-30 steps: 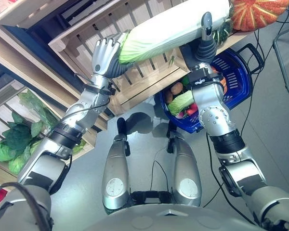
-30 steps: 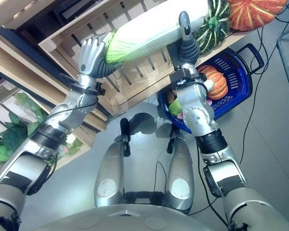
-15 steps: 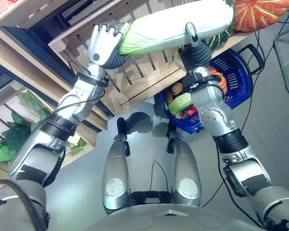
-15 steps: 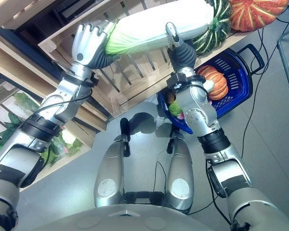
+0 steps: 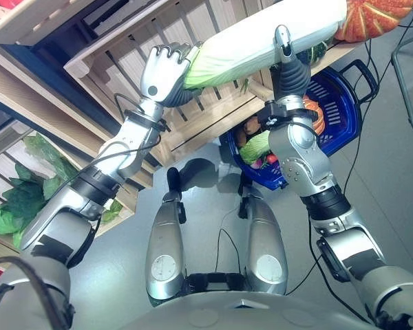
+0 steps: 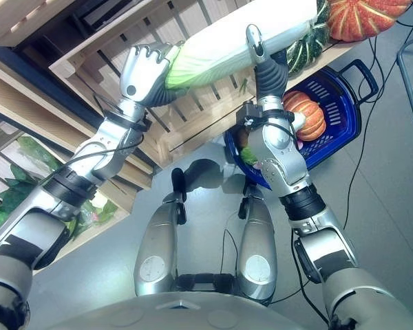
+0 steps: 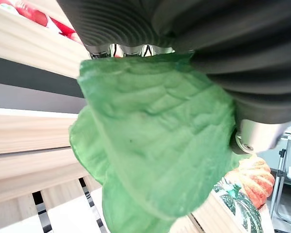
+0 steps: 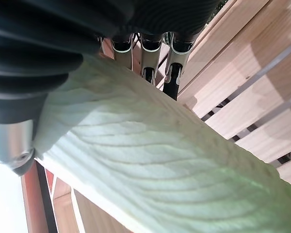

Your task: Pick up fruits and vegetables into the basket

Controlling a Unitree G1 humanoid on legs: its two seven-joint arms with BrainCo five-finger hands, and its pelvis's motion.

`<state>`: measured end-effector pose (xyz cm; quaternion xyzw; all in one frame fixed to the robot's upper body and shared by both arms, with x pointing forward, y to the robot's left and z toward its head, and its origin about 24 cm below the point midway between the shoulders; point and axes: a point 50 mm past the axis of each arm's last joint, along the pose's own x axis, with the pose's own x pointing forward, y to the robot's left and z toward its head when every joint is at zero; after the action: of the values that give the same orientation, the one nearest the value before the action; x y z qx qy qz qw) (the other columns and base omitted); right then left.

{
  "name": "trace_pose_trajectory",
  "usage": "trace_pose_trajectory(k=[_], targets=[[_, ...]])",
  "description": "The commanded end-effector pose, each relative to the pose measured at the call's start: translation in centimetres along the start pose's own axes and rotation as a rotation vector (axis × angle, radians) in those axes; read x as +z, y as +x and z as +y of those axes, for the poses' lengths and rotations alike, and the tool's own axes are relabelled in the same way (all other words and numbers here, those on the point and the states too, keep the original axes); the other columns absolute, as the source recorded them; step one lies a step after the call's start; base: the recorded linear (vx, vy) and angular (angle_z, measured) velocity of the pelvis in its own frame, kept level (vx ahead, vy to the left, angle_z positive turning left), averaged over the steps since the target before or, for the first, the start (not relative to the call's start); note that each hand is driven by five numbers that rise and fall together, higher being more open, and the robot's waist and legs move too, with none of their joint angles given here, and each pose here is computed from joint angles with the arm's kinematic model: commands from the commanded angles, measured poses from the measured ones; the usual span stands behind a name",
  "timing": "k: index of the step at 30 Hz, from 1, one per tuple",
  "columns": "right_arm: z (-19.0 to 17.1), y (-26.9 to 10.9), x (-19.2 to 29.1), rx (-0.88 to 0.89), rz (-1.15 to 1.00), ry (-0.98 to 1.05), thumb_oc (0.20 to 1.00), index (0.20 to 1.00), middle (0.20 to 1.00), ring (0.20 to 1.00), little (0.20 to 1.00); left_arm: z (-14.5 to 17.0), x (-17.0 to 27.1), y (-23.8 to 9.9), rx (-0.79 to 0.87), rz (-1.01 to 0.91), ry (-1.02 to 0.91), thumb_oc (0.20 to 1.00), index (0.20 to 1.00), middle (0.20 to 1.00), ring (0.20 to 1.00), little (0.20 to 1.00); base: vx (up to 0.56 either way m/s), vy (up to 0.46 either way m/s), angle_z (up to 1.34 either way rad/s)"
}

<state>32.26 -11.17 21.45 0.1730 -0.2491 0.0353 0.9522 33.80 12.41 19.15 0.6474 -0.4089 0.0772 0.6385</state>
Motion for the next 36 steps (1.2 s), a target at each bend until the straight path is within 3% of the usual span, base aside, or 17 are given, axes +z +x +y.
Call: trace_pose_trajectory(k=[1,7,16,27,36], targets=[[3.1,0.5,9.0,0.144,-0.448,0.117,0.2,0.2,0.2,0.2,0.2,-2.1,3.9,-2.9,-0.1,-0.029,-0.273,1.0,1.0,1.0,1.0,1.0,-0.01,-0.018,-0.04],[2.7,-0.7,11.1,0.121,-0.605,0.001,0.2,0.2,0.2,0.2,0.2,-3.9,3.1,-5.4,-0.123,0.278,-0.686,1.0,1.0,1.0,1.0,1.0,0.0,-0.007,-0.01],[-2.3,-3.1,13.5,-0.037,-0.768,-0.193,0.2,0.2,0.2,0.2,0.2,-3.4,0.5,-9.7,-0.017,0.464,-0.827,1.0,1.0,1.0,1.0,1.0,-0.01,-0.027,-0.05],[-8.3,-5.4,12.9,-0.315,-0.745,-0.414,0.2,0.2,0.2,0.2,0.2,-1.8,-0.4,-11.9,0.056,0.526,-0.971,1.0,1.0,1.0,1.0,1.0,-0.03,-0.056,-0.02],[-13.4,-6.1,10.7,-0.706,-0.595,-0.708,0.2,0.2,0.2,0.2,0.2,-0.1,1.2,-11.0,0.06,0.413,-1.166,1.0,1.0,1.0,1.0,1.0,-0.03,-0.082,-0.04]])
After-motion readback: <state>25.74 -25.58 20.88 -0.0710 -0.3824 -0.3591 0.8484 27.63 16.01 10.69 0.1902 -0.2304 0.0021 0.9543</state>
